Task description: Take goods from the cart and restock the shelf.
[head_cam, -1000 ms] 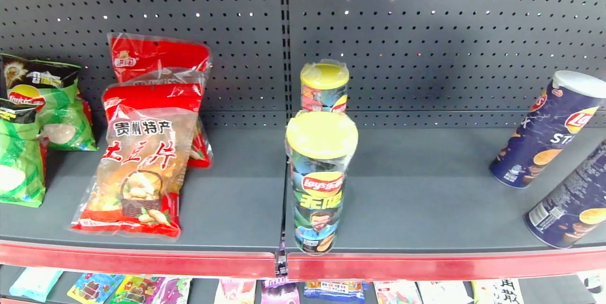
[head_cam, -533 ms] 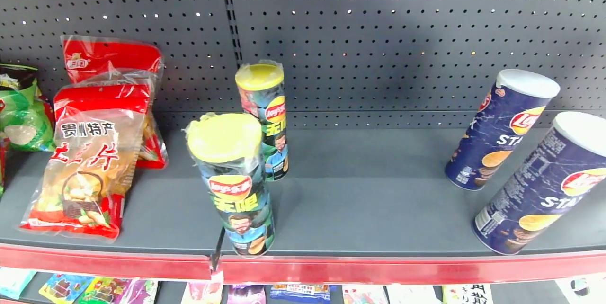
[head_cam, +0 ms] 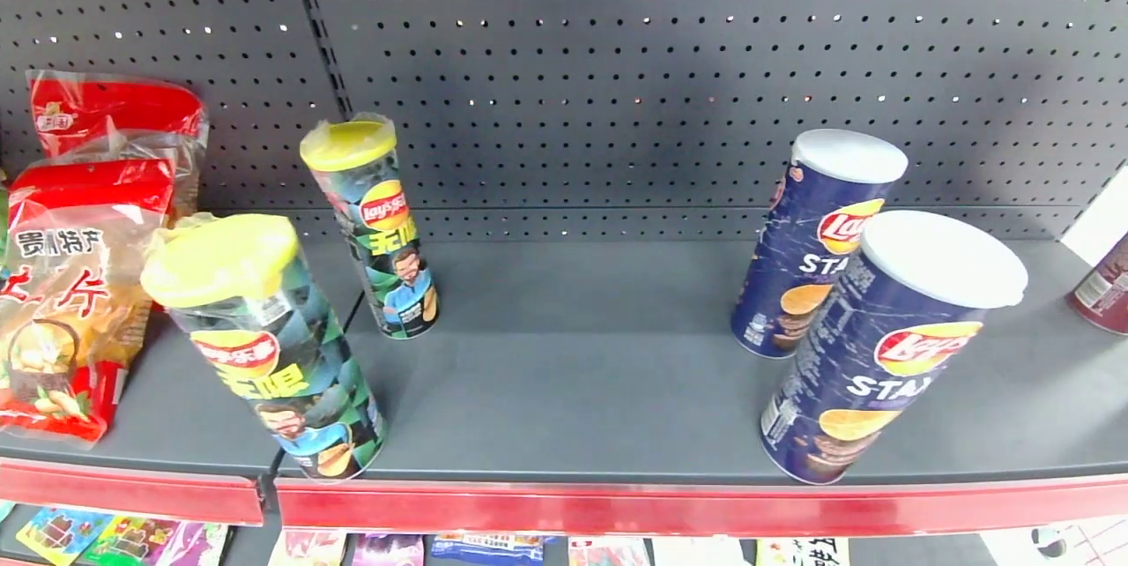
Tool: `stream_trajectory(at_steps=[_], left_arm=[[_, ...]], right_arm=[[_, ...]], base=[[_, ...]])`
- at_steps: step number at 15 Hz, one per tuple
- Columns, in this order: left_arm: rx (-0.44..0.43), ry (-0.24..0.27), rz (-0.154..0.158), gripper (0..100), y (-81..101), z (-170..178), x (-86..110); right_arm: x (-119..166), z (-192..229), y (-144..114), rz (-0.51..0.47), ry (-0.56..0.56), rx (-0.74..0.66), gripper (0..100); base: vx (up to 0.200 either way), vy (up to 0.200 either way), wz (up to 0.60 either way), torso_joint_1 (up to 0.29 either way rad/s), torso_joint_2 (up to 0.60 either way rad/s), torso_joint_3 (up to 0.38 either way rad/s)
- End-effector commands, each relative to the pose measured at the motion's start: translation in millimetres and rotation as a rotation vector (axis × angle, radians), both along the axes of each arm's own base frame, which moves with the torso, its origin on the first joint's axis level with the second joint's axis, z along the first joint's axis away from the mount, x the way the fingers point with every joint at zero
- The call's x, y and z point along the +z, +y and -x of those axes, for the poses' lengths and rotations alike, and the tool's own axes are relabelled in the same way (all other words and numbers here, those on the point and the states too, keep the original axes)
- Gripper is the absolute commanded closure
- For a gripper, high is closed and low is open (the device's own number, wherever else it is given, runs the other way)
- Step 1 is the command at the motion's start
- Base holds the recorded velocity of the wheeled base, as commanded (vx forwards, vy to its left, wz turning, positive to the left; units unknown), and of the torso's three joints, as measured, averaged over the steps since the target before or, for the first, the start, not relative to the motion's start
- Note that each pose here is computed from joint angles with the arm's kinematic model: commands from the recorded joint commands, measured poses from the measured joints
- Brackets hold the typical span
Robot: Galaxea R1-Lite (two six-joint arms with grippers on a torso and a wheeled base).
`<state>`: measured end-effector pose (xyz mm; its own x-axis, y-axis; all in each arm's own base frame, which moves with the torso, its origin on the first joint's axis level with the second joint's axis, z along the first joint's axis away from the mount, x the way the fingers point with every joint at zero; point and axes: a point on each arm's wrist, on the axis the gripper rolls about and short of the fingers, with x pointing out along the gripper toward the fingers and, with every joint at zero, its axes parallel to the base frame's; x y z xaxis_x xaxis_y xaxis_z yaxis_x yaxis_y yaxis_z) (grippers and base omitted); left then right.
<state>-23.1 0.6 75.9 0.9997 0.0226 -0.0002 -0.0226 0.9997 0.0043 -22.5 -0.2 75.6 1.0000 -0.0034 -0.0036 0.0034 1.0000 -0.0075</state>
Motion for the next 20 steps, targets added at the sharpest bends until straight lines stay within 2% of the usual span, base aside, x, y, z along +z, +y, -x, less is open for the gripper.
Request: stream_trajectory(at_steps=[1, 3, 8, 12, 20], left_arm=[[0.0, 0.003, 0.0, 0, 0.0, -0.1, -0.2], [0.002, 0.001, 0.0, 0, 0.0, -0.1, 0.0], [0.0, 0.001, 0.0, 0, 0.0, -0.1, 0.0], [0.0, 0.001, 0.0, 0, 0.0, -0.1, 0.0], [0.0, 0.001, 0.0, 0, 0.0, -0.1, 0.0]], right_arm=[[0.0, -0.1, 0.0, 0.0, 0.001, 0.0, 0], [0.0, -0.1, 0.3, 0.0, 0.001, 0.014, 0], [0.0, -0.1, 0.3, 0.0, 0.001, 0.014, 0], [0.0, -0.1, 0.3, 0.0, 0.001, 0.014, 0], [0.0, 0.2, 0.3, -0.001, -0.002, 0.013, 0]], base=[[0.0, -0.2, 0.0, 0.002, 0.0, 0.002], [0.0, -0.2, 0.0, 0.002, 0.0, 0.005], [0.0, 0.0, 0.0, 0.0, 0.0, 0.0], [-0.2, 0.0, 0.0, 0.005, 0.0, -0.001], [0.0, 0.0, 0.0, 0.0, 0.0, 0.0]])
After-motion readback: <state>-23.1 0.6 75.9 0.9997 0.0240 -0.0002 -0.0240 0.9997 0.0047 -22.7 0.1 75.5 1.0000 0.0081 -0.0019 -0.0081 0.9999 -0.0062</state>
